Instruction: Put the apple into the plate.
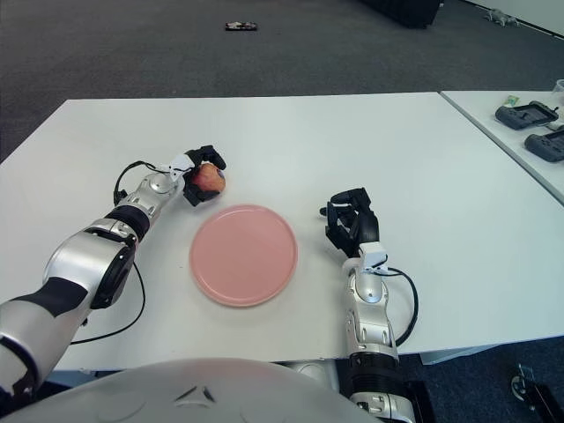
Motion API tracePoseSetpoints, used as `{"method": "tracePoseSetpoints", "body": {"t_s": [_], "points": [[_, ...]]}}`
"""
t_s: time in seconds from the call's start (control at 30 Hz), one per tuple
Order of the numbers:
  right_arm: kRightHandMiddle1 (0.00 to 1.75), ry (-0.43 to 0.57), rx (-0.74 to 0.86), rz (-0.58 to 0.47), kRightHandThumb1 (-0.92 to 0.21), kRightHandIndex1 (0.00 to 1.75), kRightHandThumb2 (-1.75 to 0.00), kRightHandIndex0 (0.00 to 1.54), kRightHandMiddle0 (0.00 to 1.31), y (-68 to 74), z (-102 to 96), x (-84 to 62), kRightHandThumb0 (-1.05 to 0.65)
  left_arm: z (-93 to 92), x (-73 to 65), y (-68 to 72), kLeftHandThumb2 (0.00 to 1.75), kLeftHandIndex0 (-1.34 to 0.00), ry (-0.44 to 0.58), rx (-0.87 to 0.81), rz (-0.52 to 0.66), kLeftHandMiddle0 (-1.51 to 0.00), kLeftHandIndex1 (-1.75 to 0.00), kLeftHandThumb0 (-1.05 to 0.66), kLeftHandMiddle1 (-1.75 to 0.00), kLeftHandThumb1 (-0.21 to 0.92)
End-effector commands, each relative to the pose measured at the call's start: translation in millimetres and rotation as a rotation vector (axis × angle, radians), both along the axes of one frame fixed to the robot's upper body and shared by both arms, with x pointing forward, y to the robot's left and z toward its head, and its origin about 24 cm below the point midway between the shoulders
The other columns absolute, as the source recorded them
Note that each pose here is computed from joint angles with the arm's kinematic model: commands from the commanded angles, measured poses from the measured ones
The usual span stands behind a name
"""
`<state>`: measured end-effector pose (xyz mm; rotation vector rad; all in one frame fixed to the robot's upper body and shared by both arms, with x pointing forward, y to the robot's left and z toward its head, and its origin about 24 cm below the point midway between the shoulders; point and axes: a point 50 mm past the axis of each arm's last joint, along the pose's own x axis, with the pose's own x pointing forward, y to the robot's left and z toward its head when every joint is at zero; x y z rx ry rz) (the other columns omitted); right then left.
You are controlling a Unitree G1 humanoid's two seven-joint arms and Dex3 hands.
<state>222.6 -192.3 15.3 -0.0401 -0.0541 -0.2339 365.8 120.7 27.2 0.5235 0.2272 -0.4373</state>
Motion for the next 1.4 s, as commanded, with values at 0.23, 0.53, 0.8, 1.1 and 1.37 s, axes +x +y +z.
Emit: {"method": "tracePoseSetpoints", "body": {"t_s": [0.23, 0.53, 0.8, 1.1, 1.37], "points": [[1.75, 0.027, 0.003, -0.019, -0.8, 1.21, -0.69, 0.53, 0.26, -2.8, -1.9, 2.7, -0.36, 11.4, 3.3, 4.7, 1.66, -0.63, -0.046, -0.119, 0.002, -0.89, -1.75, 0.0, -1.64, -0.01], [1.75, 0.024, 0.038, -0.026, -0.78, 1.22, -0.73, 0.5, 0.27, -2.9, -3.2, 3.0, -0.36, 37.0, 8.5, 5.9, 1.64, -0.62, -0.151, -0.24, -0.059, -0.89, -1.75, 0.0, -1.62, 0.0], [1.75, 0.026, 0.039, -0.023, -0.8, 1.22, -0.71, 0.5, 0.26, -3.0, -4.9, 3.0, -0.36, 47.7, 5.5, 3.6, 1.63, -0.61, -0.235, -0.294, -0.09, -0.88, -1.75, 0.0, -1.63, 0.01], [1.75, 0.03, 0.042, -0.025, -0.79, 1.23, -0.72, 0.5, 0.27, -3.2, -6.2, 3.0, -0.36, 60.1, -3.3, 3.0, 1.63, -0.61, -0.357, -0.335, -0.139, -0.88, -1.75, 0.0, -1.63, 0.01], [1.75, 0.029, 0.036, -0.024, -0.78, 1.23, -0.73, 0.5, 0.27, -2.4, -5.9, 3.4, -0.36, 70.2, -22.1, -2.1, 1.62, -0.61, -0.423, -0.349, -0.214, -0.89, -1.75, 0.0, -1.61, 0.01]]}}
